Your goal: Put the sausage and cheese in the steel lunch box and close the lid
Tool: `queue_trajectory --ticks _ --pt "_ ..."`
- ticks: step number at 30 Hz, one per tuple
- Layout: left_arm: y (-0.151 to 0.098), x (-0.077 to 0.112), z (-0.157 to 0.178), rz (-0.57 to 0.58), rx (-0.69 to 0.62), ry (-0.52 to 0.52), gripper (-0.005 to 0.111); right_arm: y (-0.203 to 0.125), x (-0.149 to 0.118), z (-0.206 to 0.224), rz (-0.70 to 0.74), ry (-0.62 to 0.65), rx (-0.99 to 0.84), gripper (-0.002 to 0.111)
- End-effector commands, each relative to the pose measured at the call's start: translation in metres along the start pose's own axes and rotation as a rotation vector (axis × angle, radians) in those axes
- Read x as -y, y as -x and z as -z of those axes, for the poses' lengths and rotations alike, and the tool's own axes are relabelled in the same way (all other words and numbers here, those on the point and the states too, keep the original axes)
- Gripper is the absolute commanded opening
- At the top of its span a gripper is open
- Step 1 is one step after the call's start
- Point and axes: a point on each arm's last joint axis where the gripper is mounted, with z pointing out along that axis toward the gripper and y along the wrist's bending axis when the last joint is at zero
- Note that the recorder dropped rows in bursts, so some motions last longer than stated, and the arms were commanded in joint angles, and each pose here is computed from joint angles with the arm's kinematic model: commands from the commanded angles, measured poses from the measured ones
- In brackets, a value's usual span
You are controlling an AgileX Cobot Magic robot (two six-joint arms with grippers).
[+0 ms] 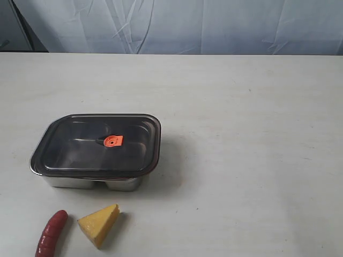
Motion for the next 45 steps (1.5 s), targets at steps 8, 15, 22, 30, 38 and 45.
queue_trajectory --ticks 8,15,22,30,38,45 --pt "-0.001 0.000 0.000 0.010 0.007 -0.009 0.000 0.011 -0.003 0.001 -0.940 0.093 0.095 0.000" --pt "-0.001 0.000 0.000 0.010 0.007 -0.009 0.000 0.003 -0.029 -0.003 -0.934 0.232 -0.242 -0.001" --pt "-0.001 0.001 0.000 0.010 0.007 -0.011 0.000 0.035 -0.062 -0.076 -0.566 0.457 -0.618 -0.001" --pt "-0.001 0.001 0.000 0.012 0.007 -0.011 0.000 -0.012 -0.089 -0.197 -0.605 0.850 -1.091 -0.001" --pt "-0.001 0.001 0.000 0.012 0.007 -0.011 0.000 -0.134 -0.086 -0.223 -0.799 0.870 -1.423 0.056" --pt "-0.001 0.001 0.000 0.012 0.007 -0.011 0.000 -0.204 -0.111 -0.198 -0.852 0.928 -1.588 0.049"
